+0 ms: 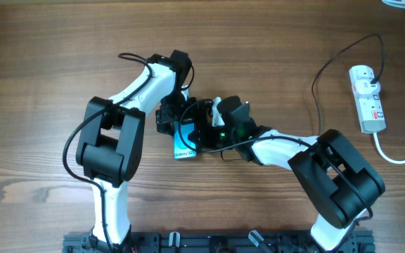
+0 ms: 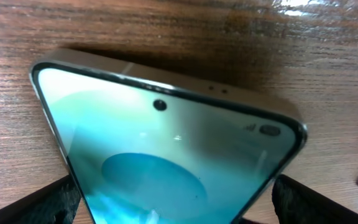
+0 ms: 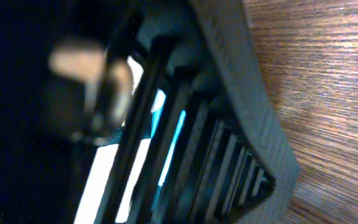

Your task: Plug charger to phone and switch on socket

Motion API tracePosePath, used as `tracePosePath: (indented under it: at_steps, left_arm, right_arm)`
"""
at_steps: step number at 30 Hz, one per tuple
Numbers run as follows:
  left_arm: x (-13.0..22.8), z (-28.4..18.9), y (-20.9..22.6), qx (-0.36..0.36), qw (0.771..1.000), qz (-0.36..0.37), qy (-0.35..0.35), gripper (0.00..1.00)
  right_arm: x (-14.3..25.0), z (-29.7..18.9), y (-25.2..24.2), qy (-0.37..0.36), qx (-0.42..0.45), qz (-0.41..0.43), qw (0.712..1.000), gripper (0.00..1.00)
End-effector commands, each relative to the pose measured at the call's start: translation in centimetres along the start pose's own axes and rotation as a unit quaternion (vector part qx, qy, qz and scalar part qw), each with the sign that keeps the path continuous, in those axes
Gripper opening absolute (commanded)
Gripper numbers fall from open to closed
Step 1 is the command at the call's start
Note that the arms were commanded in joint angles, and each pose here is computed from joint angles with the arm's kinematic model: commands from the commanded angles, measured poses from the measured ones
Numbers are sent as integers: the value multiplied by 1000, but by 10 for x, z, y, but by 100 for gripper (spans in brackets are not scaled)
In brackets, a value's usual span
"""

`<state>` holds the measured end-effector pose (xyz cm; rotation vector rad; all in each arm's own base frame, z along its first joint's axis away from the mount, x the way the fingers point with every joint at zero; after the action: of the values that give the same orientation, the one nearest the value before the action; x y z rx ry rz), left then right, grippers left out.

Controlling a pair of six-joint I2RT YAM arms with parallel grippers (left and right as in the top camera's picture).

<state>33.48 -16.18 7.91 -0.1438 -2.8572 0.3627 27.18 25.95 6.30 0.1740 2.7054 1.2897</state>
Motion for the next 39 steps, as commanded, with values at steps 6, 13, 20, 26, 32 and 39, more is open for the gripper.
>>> tracePosePath:
  at_steps: [6, 13, 20, 26, 32, 39]
  left_arm:
    - [7, 27, -17, 36, 996, 79, 35, 100]
    - [3, -32, -12, 61, 993, 84, -61, 100]
    - [37, -143, -19, 146, 954, 149, -214, 100]
    - [77, -209, -23, 192, 910, 188, -317, 100]
    - [107, -237, -29, 204, 872, 254, -365, 100]
    - [113, -240, -31, 204, 865, 275, -368, 97]
  right_arm:
    - [22, 17, -4, 52, 1, 7, 999, 4]
    - [12, 4, 5, 96, -78, 6, 992, 4]
    - [-23, -36, 35, 122, -250, -39, 960, 4]
    - [-42, -85, 75, 107, -368, -102, 918, 4]
    - [-50, -110, 69, 122, -377, -118, 910, 4]
    - [-51, -131, 87, 128, -396, -153, 896, 4]
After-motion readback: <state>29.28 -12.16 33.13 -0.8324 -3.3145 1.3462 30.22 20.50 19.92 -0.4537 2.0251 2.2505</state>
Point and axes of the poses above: each gripper's point midway between its finger pads, its own z axis out along the fingers, its own y axis along the line the jaws close on, x = y × z, the point moved 8 cm from there along -z, back along the fingers, and after that the axes turned 11 degrees about z, right-handed, at the moved point
